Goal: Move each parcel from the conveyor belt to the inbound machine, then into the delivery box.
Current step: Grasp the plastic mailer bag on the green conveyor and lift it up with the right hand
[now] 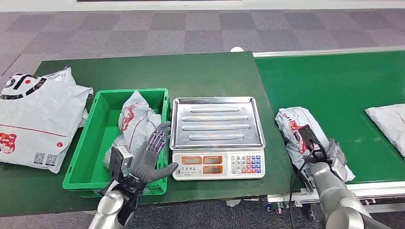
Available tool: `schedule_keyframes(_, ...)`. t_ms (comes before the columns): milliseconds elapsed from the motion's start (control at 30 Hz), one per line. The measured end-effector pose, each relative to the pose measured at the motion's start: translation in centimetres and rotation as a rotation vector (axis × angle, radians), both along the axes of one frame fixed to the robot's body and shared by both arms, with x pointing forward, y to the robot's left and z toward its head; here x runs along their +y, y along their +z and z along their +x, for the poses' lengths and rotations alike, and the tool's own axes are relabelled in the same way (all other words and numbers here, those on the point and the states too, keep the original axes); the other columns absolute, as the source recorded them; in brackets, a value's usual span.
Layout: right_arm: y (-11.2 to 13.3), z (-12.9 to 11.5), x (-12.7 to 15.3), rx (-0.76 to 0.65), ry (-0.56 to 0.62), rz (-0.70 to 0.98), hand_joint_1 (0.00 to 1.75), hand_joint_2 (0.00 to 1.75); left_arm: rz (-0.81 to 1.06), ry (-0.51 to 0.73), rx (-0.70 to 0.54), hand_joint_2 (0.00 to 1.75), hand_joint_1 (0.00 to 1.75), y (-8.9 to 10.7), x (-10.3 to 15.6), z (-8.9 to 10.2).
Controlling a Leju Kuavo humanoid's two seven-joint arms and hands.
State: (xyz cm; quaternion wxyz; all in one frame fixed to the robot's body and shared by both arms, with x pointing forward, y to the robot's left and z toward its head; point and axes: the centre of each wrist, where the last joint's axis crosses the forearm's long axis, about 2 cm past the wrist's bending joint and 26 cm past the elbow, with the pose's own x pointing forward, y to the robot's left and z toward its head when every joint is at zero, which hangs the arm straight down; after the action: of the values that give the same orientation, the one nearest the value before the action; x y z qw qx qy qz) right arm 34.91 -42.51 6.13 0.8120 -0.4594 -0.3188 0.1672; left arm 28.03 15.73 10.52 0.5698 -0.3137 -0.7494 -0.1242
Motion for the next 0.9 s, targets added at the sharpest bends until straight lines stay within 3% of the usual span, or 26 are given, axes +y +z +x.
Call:
schedule_keyframes(67, 0.0, 0.0, 0.0, 0.0, 0.0, 0.0, 0.0, 1.75, 0.0, 0.0, 0.0, 1.75, 0.0, 0.0, 0.0, 0.0)
schedule_keyframes(200, -0.02, -0.01, -0.01, 0.008, 0.004, 0.003, 1.75, 1.75, 0.0, -0.001, 0.001, 1.75, 0.0, -0.01, -0.03, 0.01)
schedule_keyframes(900, -0.47, -0.28, -0.1, 0.027, 0.105, 0.068, 1.75, 1.75, 0.002, -0.01, 0.006, 1.75, 0.0, -0.21, -0.35, 0.41)
